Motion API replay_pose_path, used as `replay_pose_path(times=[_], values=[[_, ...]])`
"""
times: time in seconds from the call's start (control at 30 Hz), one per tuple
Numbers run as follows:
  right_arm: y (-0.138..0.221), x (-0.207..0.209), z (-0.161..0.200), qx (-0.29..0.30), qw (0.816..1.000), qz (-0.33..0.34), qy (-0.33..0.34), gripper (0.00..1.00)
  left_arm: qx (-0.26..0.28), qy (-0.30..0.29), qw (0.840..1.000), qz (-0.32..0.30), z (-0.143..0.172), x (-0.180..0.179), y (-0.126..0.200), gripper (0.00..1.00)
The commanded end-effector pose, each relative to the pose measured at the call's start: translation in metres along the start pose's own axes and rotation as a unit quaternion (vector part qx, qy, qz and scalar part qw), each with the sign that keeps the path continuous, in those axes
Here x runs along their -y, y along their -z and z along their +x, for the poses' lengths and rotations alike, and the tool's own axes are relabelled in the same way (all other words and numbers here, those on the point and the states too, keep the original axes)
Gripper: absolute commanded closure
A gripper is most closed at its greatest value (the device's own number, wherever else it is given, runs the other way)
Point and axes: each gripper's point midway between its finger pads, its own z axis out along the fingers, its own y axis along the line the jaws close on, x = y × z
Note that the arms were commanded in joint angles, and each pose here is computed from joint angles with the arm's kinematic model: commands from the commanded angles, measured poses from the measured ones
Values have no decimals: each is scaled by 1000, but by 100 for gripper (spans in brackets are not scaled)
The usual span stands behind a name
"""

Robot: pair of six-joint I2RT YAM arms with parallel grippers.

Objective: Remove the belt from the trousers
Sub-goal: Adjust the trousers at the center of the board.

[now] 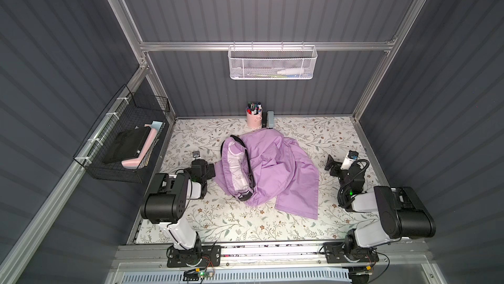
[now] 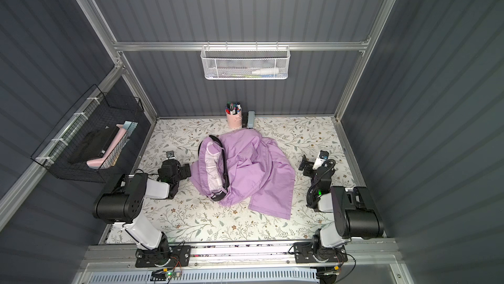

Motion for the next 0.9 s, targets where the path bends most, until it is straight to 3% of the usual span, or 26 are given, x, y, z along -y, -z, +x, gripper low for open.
replay_pose_path(times=[0.0,0.43,0.57,0.73,0.87], values=[[-3,-1,-13,16,1000,-2,1,1,-35,-11,999,1,20,-4,4,0],[-2,-1,-13,16,1000,-2,1,1,-28,-15,999,4,16,-3,6,0],[5,-10,-41,60,998,-24,18,1,-99,-30,995,11,-11,-1,23,0],[-8,-28,-79,-34,998,-48,-21,3,-150,12,988,26,-57,0,64,0],[-19,-69,-97,-90,992,-93,3,13,-206,50,975,65,-60,15,103,1]])
